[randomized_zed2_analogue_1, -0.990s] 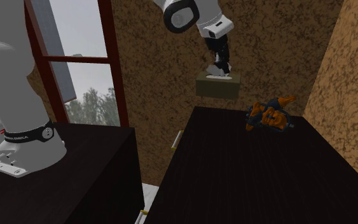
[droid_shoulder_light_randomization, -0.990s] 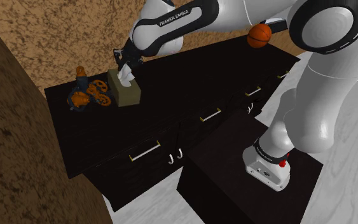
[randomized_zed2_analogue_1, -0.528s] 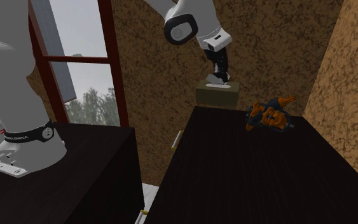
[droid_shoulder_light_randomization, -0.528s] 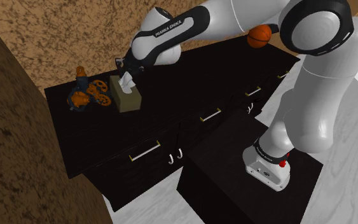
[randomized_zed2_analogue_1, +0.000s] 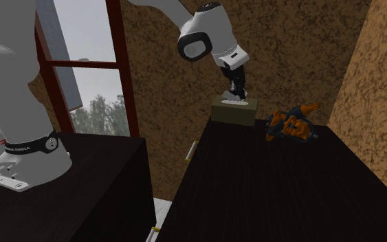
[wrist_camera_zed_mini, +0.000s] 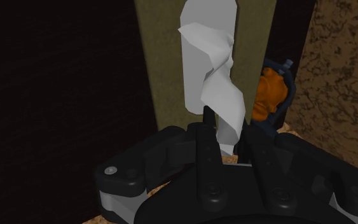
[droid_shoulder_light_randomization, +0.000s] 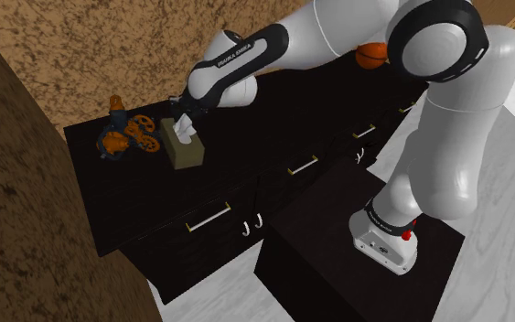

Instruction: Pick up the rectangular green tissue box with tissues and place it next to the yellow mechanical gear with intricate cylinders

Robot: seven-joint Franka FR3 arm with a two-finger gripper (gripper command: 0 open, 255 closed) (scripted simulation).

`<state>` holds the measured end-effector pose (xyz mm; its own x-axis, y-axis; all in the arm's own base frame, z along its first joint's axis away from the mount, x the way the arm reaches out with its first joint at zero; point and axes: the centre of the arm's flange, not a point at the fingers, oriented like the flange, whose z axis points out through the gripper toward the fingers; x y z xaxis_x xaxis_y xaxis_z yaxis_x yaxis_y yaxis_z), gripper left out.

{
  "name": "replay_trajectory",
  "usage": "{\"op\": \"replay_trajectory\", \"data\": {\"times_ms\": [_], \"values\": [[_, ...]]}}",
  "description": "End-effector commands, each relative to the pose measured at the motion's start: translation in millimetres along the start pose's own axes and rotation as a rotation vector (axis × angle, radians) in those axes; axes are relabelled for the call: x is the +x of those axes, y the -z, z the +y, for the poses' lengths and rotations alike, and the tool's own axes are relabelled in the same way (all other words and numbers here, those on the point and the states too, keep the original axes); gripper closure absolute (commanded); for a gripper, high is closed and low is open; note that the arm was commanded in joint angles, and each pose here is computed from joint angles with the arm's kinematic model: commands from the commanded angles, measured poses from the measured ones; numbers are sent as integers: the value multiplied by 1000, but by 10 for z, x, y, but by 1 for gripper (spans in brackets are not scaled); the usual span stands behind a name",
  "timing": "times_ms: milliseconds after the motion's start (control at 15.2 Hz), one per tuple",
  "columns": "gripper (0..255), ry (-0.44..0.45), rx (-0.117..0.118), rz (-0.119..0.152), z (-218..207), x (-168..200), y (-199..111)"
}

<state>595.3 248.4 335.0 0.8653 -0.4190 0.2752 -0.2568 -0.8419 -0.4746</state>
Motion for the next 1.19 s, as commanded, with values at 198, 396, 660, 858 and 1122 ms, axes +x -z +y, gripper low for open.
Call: {"op": "replay_trajectory", "data": {"times_ms": [198,396,660,858,1122], "values": [[255,0,0,0,127,-73,-221],[255,0,0,0,202,-116,-353],[255,0,0,0,302,-175,-530],[255,0,0,0,377,-218,-662],[255,0,0,0,478,-276,-839]]}}
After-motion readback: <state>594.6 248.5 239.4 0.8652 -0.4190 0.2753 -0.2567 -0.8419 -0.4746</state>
